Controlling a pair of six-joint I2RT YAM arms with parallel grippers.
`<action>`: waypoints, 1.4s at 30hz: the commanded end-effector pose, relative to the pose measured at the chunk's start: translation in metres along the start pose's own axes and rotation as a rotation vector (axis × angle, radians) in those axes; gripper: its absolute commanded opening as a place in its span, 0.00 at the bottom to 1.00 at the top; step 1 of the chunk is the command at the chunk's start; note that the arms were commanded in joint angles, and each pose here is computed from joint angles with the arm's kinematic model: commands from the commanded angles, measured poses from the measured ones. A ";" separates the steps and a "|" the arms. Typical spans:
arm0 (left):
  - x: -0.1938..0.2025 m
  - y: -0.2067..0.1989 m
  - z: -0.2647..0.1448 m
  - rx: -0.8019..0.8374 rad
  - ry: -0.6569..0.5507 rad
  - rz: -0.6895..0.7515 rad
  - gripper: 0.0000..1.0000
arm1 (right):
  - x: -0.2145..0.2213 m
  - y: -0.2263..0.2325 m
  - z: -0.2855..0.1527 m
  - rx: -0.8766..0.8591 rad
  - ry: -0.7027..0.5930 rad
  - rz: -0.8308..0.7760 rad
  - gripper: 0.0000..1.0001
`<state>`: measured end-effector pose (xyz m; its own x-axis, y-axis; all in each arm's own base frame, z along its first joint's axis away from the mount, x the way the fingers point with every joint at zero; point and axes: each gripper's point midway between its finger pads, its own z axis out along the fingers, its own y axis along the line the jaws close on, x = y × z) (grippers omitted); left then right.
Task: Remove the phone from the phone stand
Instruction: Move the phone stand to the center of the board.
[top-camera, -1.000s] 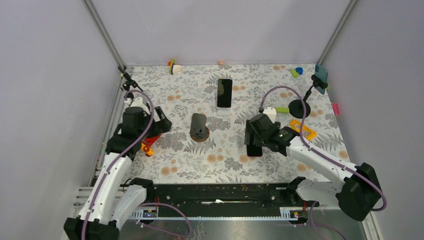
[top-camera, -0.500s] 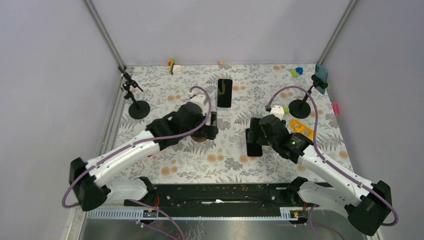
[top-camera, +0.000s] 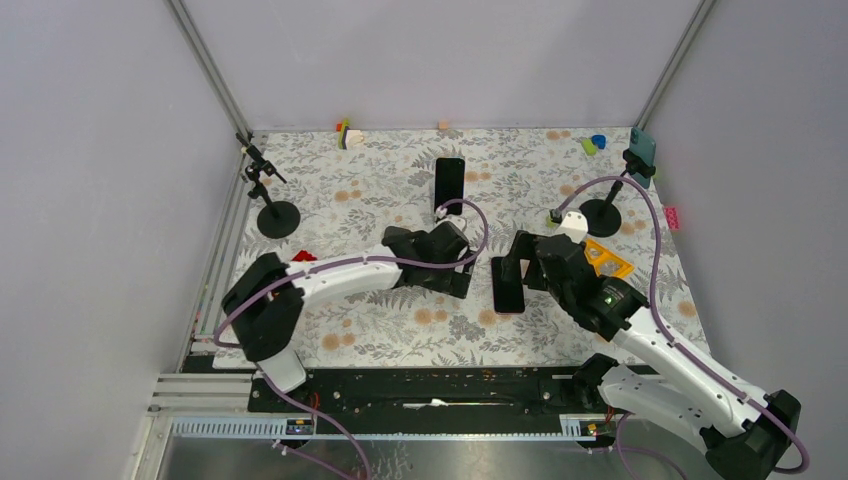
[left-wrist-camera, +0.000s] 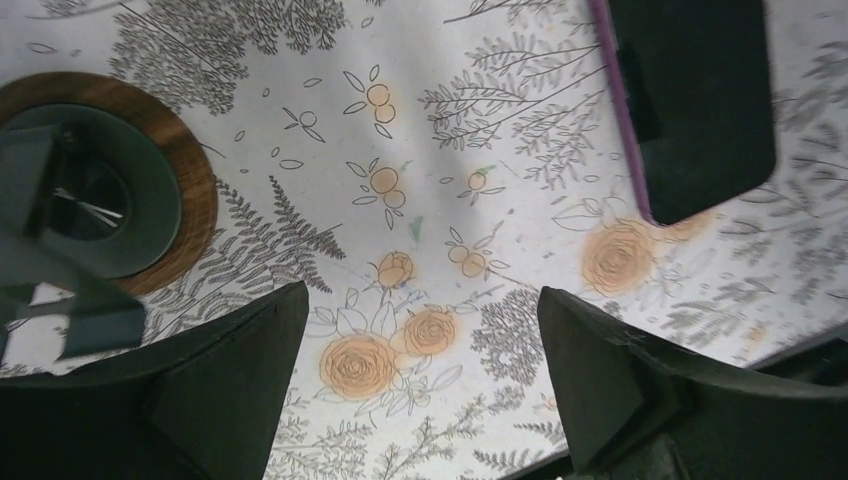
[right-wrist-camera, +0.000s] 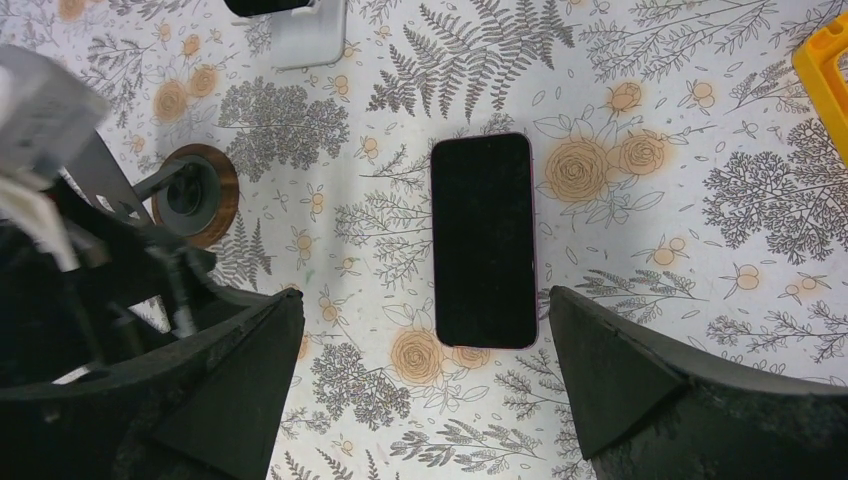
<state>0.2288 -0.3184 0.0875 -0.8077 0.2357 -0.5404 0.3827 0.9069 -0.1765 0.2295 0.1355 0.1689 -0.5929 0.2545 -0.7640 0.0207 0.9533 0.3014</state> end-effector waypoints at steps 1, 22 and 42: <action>-0.021 -0.015 0.013 0.022 -0.045 -0.007 0.97 | -0.006 -0.008 0.001 0.037 -0.037 0.022 0.98; -0.007 0.027 0.068 -0.091 0.071 -0.054 0.99 | -0.004 -0.018 0.004 0.079 -0.043 -0.044 0.98; 0.003 0.075 0.082 -0.180 0.140 -0.125 0.99 | -0.002 -0.023 0.005 0.089 -0.046 -0.064 0.98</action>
<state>0.2850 -0.2986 0.0211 -0.8787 0.1740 -0.4445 0.2444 0.9639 -0.1057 0.2305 0.1225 0.1602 -0.5839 0.1972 -0.7875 0.0310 0.9748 0.2211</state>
